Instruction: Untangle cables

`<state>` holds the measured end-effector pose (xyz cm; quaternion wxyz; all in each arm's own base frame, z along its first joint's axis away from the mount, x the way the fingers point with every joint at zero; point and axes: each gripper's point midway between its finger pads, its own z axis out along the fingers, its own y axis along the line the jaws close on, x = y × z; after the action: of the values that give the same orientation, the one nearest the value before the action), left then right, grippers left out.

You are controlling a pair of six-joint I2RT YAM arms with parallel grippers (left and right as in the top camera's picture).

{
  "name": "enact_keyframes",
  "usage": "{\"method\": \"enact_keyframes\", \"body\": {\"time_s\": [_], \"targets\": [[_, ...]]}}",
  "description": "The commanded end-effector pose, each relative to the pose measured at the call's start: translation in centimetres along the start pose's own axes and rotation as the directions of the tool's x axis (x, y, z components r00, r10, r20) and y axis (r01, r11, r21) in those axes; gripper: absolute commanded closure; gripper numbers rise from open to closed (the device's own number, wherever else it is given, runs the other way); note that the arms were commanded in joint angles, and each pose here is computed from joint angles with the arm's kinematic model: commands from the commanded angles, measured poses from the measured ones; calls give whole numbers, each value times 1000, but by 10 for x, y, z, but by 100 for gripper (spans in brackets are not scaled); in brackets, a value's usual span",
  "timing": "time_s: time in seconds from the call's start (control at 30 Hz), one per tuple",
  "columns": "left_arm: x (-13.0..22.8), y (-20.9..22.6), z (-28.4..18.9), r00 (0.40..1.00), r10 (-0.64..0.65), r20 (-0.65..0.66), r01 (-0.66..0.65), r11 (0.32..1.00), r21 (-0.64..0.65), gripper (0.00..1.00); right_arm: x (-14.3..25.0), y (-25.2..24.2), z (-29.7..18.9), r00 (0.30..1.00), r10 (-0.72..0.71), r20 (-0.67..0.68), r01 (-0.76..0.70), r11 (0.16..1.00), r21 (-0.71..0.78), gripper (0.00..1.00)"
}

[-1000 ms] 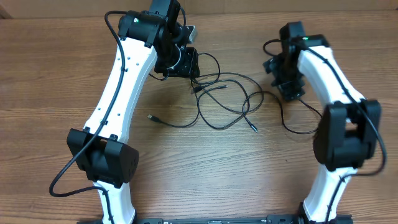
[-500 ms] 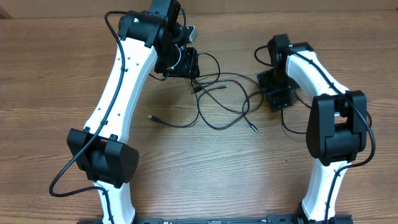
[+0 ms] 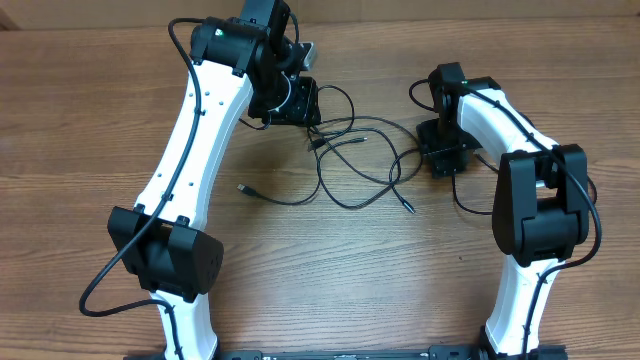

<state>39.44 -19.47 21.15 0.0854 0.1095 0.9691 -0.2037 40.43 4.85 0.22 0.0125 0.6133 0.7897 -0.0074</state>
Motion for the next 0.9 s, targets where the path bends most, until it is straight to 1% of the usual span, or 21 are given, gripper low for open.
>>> {"method": "enact_keyframes", "body": {"time_s": [0.0,0.03,0.13,0.2,0.27,0.37,0.47,0.6,0.7,0.77,0.87], "targets": [[1,-2,2,1000,13,-7,-13,1000,-5,58,-12,-3,-1,998,-11,64,11,1000,7,50],[1,-2,2,1000,14,-7,-14,1000,-5,58,-12,-3,-1,998,-17,63,17,1000,7,61],[1,-2,2,1000,14,-7,-14,1000,-5,58,-12,-4,-1,998,-18,63,17,1000,8,79],[1,-2,2,1000,13,-8,-13,1000,-5,58,-12,-5,-1,998,-32,62,32,999,16,87],[1,-2,2,1000,13,-8,-13,1000,-5,59,-14,-5,-3,995,-83,62,82,996,18,96],[1,-2,2,1000,14,-8,-14,1000,-6,59,-23,-2,-16,985,-158,70,157,987,13,96],[1,-2,2,1000,15,-5,-15,1000,-6,58,-42,-2,-42,975,-192,115,193,981,9,96],[-2,-2,2,1000,19,3,-18,1000,-5,58,-67,10,-94,947,-264,185,279,958,-60,96],[-2,-2,2,1000,20,7,-20,1000,-4,58,-80,20,-145,909,-332,251,374,917,-139,96],[-2,-2,2,1000,20,7,-20,1000,-5,58,-77,29,-183,866,-405,292,471,856,-212,96],[-4,-2,2,1000,21,11,-21,1000,-4,58,-54,45,-238,754,-548,362,654,680,-332,96]]}}
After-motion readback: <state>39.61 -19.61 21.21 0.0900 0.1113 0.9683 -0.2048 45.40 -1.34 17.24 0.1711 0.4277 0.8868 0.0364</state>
